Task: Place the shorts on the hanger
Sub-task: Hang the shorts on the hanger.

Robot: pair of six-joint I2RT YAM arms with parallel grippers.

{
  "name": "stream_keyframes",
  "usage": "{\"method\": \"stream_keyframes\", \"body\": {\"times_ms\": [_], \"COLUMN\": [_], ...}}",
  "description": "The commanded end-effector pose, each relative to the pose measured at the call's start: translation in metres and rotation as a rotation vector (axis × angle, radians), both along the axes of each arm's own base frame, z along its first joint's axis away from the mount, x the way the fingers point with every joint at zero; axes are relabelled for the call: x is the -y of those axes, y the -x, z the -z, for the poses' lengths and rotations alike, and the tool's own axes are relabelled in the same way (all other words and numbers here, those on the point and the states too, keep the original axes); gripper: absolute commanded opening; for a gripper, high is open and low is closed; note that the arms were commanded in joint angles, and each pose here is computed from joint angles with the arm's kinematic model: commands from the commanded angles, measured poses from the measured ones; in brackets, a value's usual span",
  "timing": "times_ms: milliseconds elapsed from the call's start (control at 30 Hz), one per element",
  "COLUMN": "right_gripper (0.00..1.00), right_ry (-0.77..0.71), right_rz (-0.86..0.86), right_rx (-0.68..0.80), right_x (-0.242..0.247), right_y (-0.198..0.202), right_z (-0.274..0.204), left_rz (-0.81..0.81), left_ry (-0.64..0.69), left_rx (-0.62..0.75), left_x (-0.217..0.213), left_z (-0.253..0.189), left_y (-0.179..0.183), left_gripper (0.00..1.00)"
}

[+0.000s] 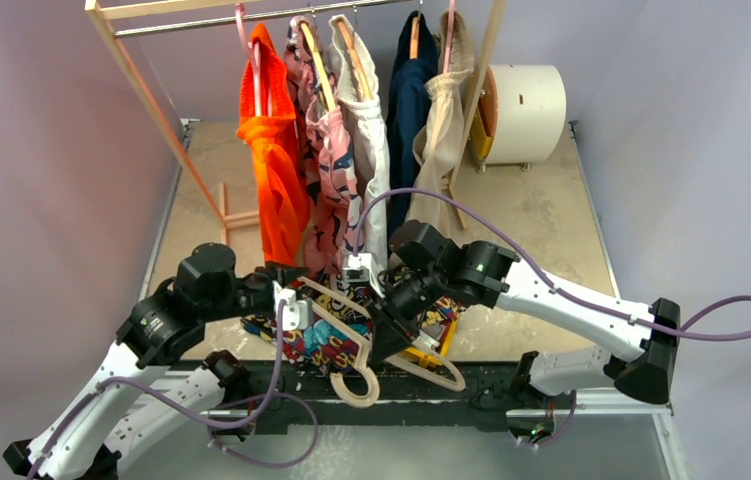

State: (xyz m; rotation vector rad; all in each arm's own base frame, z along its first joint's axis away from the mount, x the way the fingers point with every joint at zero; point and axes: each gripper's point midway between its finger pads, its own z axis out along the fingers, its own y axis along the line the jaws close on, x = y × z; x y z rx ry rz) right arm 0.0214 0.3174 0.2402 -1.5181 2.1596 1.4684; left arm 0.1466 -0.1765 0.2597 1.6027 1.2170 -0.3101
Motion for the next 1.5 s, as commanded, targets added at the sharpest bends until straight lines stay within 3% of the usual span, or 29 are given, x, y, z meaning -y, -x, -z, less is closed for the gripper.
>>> {"method": "stream_keyframes", "body": {"times_ms": [0,133,167,233,333,367,433,633,733,967,1133,1267,1333,1367,1467], "right_gripper": [0.00,0.00,0.00,0.00,0.00,0.00,0.00,0.00,0.00,0.00,0.00,0.00,0.00,0.00,0.00], "right_ry": [-0.079,-0.086,-0.091,-0.099,-0.110,-0.108,-0.101,-0.129,-0.138,-0.142,-0.128,-0.128,-0.127,-0.126,-0.118], "right_rz": [-0.025,-0.023,-0.024,-0.023,-0.017,-0.015,-0.012,-0.013,-0.013,-0.030,-0.036,-0.031,-0.025,-0.024,-0.017], "right_rx": [0.014,0.017,0.017,0.017,0.014,0.013,0.016,0.029,0.030,0.023,0.018,0.014,0.014,0.013,0.017], "right_x": [-0.010,-0.014,-0.015,-0.017,-0.022,-0.023,-0.025,-0.029,-0.031,-0.035,-0.032,-0.032,-0.032,-0.032,-0.032], "right_y": [0.000,-0.002,-0.002,-0.003,-0.005,-0.005,-0.007,-0.010,-0.011,-0.011,-0.013,-0.016,-0.018,-0.018,-0.019], "right_z": [-0.024,-0.029,-0.031,-0.035,-0.041,-0.041,-0.042,-0.055,-0.061,-0.068,-0.065,-0.063,-0.064,-0.063,-0.062], "left_rz": [-0.028,-0.046,-0.057,-0.079,-0.089,-0.094,-0.092,-0.095,-0.112,-0.062,0.004,0.040,0.045,0.042,0.037], "left_ry": [0.132,0.152,0.150,0.151,0.162,0.175,0.207,0.288,0.287,0.311,0.308,0.273,0.279,0.281,0.289], "left_rx": [0.013,0.003,-0.006,-0.030,-0.041,-0.034,0.000,0.029,0.027,0.053,0.032,-0.019,-0.016,-0.019,-0.029], "left_x": [0.009,0.009,0.009,0.010,0.011,0.011,0.010,0.008,0.005,0.003,0.007,0.011,0.011,0.011,0.011], "left_z": [-0.025,-0.024,-0.022,-0.021,-0.018,-0.019,-0.024,-0.034,-0.033,-0.039,-0.049,-0.048,-0.050,-0.051,-0.051], "left_y": [-0.003,-0.005,-0.007,-0.010,-0.012,-0.012,-0.011,-0.006,-0.006,0.007,0.020,0.026,0.027,0.028,0.028], "left_gripper": [0.37,0.29,0.23,0.00,0.00,0.04,0.34,0.42,0.65,0.74,0.57,0.26,0.17,0.03,0.00]}}
